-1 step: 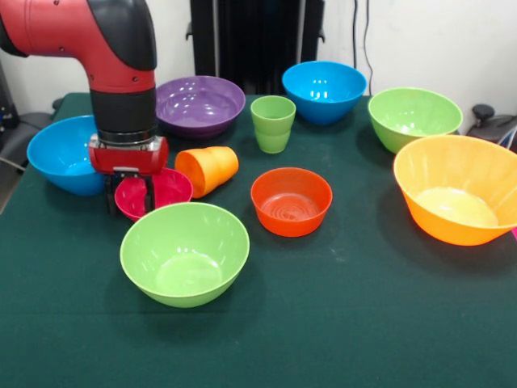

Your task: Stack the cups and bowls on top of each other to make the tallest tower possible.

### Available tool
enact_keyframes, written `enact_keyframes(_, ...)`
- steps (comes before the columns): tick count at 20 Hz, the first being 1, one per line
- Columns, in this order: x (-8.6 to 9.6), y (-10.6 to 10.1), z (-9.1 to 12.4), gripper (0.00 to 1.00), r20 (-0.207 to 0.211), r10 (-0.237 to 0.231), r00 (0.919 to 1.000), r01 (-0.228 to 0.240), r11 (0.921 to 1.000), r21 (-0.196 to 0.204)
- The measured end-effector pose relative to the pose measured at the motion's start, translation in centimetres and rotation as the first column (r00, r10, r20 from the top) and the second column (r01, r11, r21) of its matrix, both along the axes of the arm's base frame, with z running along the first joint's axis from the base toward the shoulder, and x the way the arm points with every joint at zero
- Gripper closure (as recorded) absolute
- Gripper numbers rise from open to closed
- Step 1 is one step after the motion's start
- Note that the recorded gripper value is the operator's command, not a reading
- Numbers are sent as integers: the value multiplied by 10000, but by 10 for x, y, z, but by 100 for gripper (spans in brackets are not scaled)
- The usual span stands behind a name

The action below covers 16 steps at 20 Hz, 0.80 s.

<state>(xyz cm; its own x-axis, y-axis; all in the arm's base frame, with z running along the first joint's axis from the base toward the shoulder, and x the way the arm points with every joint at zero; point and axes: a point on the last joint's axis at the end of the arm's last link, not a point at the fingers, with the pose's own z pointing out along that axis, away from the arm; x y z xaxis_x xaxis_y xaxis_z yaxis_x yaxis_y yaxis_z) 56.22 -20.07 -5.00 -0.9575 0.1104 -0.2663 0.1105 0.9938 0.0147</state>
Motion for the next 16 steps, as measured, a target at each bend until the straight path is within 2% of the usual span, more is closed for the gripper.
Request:
enact_keyframes(3, -4, -1, 22, 0, -112, -101, 9999, 100, 9999, -70)
enact_keyframes(6, -11, -3, 65, 0, -170, -132, 9998, 126, 9993, -363)
enact_keyframes(10, -17, -6, 92, 0, -67, -164, 9998, 160, 9978, -644)
enact_keyframes(16, -27, -10, 113, 0, -68, -369, 9993, 362, 9956, -866)
